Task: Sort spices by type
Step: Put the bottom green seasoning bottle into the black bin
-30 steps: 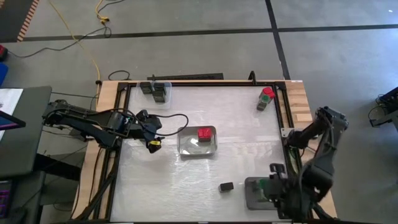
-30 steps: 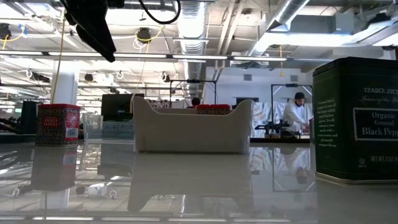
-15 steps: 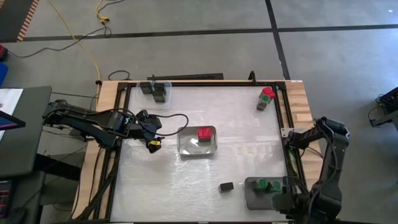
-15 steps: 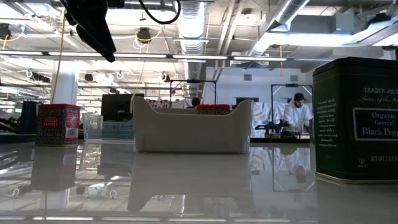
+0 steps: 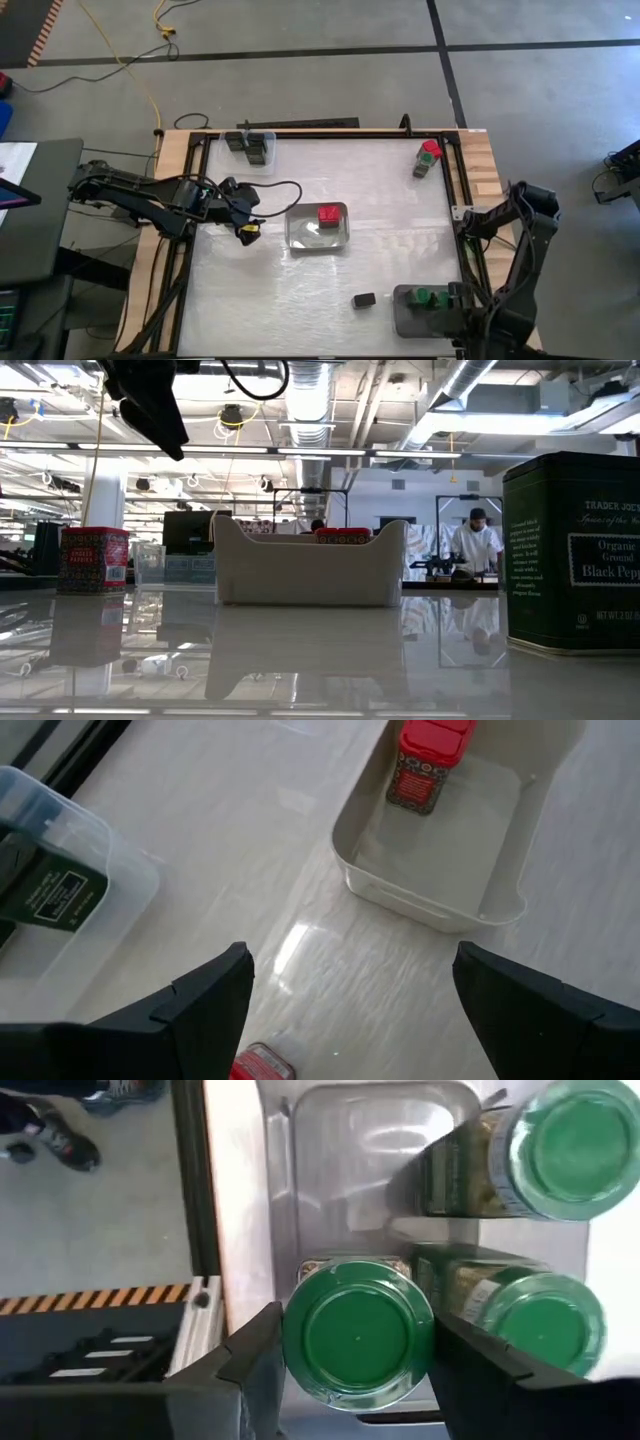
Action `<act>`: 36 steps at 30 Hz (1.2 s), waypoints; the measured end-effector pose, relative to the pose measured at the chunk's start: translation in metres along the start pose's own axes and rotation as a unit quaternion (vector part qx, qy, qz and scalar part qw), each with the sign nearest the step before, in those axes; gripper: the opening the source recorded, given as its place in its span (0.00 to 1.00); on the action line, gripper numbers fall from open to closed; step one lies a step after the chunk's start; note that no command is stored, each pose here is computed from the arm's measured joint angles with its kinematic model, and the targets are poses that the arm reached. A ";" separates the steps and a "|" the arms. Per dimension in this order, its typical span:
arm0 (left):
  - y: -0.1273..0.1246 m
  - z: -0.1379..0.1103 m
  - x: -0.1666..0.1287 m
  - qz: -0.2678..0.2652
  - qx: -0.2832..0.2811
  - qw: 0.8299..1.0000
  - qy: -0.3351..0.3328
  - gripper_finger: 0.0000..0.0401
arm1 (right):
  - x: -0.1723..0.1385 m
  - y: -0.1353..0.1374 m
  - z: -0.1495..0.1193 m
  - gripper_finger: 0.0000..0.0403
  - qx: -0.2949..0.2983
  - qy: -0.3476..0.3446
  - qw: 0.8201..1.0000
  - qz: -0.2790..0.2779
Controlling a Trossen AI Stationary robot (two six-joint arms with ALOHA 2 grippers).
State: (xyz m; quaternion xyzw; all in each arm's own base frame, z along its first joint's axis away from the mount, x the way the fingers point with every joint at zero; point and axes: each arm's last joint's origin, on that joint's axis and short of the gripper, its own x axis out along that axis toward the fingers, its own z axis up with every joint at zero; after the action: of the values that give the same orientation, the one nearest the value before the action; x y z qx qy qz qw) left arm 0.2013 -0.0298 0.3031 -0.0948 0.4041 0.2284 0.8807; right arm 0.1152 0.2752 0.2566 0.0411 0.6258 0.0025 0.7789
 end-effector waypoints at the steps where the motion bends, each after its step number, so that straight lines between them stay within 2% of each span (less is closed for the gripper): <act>1: 0.000 0.000 0.000 0.000 -0.001 1.000 0.000 0.81 | 0.000 -0.001 0.000 0.56 -0.002 -0.002 1.000 0.004; 7: 0.000 0.000 0.000 0.000 -0.002 1.000 0.000 0.81 | 0.003 -0.007 -0.010 0.56 -0.015 -0.004 1.000 0.008; 12: 0.000 0.000 0.000 0.000 -0.003 1.000 0.000 0.81 | 0.013 -0.003 -0.018 0.56 -0.022 -0.010 0.999 0.033; 36: 0.000 0.001 0.000 0.009 0.000 1.000 -0.012 0.81 | 0.015 -0.007 -0.018 0.60 -0.019 -0.015 1.000 0.010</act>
State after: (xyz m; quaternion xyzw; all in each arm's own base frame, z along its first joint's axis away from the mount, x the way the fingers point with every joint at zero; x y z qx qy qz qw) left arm 0.2022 -0.0292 0.3040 -0.0887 0.3940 0.2378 0.8834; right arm 0.1008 0.2697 0.2377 0.0329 0.6135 0.0219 0.7887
